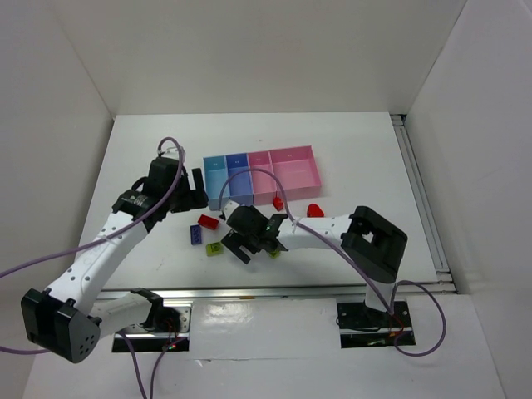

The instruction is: Sort the legos into containers by color

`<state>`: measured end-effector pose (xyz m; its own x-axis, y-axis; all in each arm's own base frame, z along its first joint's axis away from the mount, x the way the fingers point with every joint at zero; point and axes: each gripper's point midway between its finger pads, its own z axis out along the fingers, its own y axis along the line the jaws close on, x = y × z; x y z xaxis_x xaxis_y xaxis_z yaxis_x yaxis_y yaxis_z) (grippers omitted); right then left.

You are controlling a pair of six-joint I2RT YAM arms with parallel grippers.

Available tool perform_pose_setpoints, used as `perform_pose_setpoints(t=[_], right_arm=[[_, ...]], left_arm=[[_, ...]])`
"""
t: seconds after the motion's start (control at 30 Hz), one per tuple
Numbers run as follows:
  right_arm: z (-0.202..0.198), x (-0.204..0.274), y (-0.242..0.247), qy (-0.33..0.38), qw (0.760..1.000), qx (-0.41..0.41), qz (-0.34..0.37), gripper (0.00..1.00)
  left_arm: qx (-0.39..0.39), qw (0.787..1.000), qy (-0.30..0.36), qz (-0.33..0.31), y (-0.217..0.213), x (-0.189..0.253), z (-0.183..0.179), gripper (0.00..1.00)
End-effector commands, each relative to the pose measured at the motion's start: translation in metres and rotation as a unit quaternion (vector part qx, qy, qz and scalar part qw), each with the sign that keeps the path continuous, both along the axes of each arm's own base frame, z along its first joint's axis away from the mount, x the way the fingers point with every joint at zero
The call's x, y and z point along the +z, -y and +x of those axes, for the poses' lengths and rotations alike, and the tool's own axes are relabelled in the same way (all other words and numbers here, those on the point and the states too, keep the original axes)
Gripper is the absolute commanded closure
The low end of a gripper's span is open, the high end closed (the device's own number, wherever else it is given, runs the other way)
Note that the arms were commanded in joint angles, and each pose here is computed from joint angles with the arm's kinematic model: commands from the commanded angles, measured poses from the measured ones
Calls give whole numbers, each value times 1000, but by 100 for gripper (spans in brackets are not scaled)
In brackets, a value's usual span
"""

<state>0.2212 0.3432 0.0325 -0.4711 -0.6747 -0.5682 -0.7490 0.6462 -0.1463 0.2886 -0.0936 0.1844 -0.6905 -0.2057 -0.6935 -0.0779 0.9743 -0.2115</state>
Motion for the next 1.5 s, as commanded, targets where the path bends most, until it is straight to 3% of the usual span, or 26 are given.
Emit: perform_pose_setpoints(t=[0.0, 0.17, 0.3, 0.4, 0.6, 0.8, 0.87, 0.93, 1.0, 1.3, 1.47], right_arm=[[33, 15, -21, 23, 998, 20, 49, 0], [45, -1, -19, 4, 998, 25, 54, 3], [36, -9, -26, -18, 997, 48, 61, 16], [40, -10, -28, -19, 997, 38, 59, 32], [37, 10, -25, -1, 997, 28, 75, 43], [30, 16, -22, 1, 996, 33, 79, 43], [33, 16, -23, 5, 997, 30, 77, 53], [33, 13, -21, -2, 997, 18, 71, 54], [31, 23, -21, 8, 997, 10, 79, 65], [51, 97, 23, 92, 983, -113, 112, 68], [102, 132, 89, 134, 953, -244, 118, 68]], left_arm=[[-5, 1000, 4, 12, 0, 5, 5, 5], [-4, 1000, -8, 24, -2, -1, 7, 5], [-1, 1000, -11, 28, -3, -3, 8, 5], [3, 999, -15, 34, -5, -4, 9, 5], [18, 998, -9, 55, -14, -1, 11, 4], [14, 998, -16, 53, -13, -3, 8, 4], [14, 999, -17, 47, -11, -3, 8, 4], [14, 999, -17, 47, -11, -3, 8, 4], [14, 999, -13, 45, -10, 0, 9, 4], [14, 999, -2, 48, -12, 10, 10, 3], [23, 998, -13, 49, -14, 7, 8, 3]])
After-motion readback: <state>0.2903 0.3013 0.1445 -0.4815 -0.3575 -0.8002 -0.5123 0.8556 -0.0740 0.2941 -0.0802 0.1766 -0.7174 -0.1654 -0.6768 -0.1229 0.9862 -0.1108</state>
